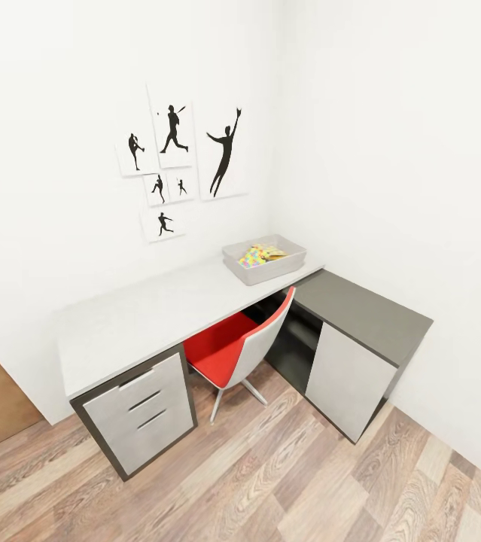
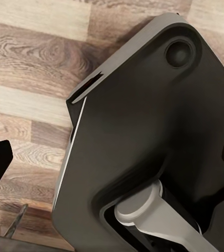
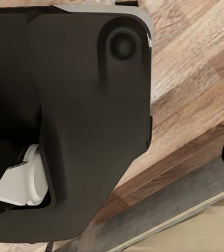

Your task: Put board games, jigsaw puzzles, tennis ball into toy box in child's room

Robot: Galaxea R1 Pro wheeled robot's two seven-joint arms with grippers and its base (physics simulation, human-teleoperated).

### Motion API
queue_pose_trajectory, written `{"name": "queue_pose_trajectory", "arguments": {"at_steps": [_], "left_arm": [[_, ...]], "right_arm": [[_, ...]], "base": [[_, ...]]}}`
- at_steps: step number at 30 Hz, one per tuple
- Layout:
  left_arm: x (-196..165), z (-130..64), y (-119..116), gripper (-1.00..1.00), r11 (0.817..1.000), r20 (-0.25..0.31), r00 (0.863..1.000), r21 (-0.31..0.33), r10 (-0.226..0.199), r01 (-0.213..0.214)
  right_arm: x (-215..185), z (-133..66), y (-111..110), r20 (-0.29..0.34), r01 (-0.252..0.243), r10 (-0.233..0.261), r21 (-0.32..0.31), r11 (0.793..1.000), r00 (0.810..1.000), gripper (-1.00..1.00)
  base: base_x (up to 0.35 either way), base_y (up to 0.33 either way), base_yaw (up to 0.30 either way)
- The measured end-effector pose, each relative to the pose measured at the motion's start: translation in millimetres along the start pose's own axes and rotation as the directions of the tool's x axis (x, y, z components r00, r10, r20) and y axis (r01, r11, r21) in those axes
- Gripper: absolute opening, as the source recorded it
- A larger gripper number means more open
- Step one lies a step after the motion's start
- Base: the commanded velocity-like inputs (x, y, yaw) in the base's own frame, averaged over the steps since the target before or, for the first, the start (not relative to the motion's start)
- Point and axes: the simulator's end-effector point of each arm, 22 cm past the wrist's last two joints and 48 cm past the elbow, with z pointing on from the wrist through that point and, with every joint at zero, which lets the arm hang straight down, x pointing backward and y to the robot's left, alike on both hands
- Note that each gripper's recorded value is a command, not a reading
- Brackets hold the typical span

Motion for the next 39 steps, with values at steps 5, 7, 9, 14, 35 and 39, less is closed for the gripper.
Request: {"name": "queue_pose_trajectory", "arguments": {"at_steps": [5,7,9,14,35,39], "left_arm": [[0.1,0.0,-0.1,1.0,1.0,0.0,1.0,0.0,0.0,0.0],[0.1,0.0,-0.1,1.0,1.0,0.0,1.0,0.0,0.0,0.0],[0.1,0.0,-0.1,1.0,1.0,0.0,1.0,0.0,0.0,0.0],[0.1,0.0,-0.1,1.0,1.0,0.0,1.0,0.0,0.0,0.0],[0.2,0.0,-0.1,1.0,1.0,0.0,1.0,0.0,0.0,0.0],[0.2,0.0,-0.1,1.0,1.0,0.0,1.0,0.0,0.0,0.0]], "right_arm": [[2.0,0.0,0.2,-0.002,-0.004,0.004,0.0,1.0,1.0,1.0],[2.6,0.0,0.2,-0.002,-0.004,0.004,0.0,1.0,1.0,1.0],[3.2,0.0,0.3,-0.003,-0.004,0.004,0.0,1.0,1.0,1.0],[2.4,0.0,0.4,-0.002,-0.003,0.003,-0.001,1.0,1.0,1.0],[1.2,0.0,0.5,0.0,-0.005,0.005,-0.001,1.0,1.0,1.0],[1.2,0.0,0.5,0.0,-0.006,0.006,-0.001,1.0,1.0,1.0]], "base": [[0.0,0.0,0.0],[0.0,0.0,0.0],[0.0,0.0,0.0],[0.0,0.0,0.0],[0.0,0.0,0.0],[0.0,0.0,0.0]]}}
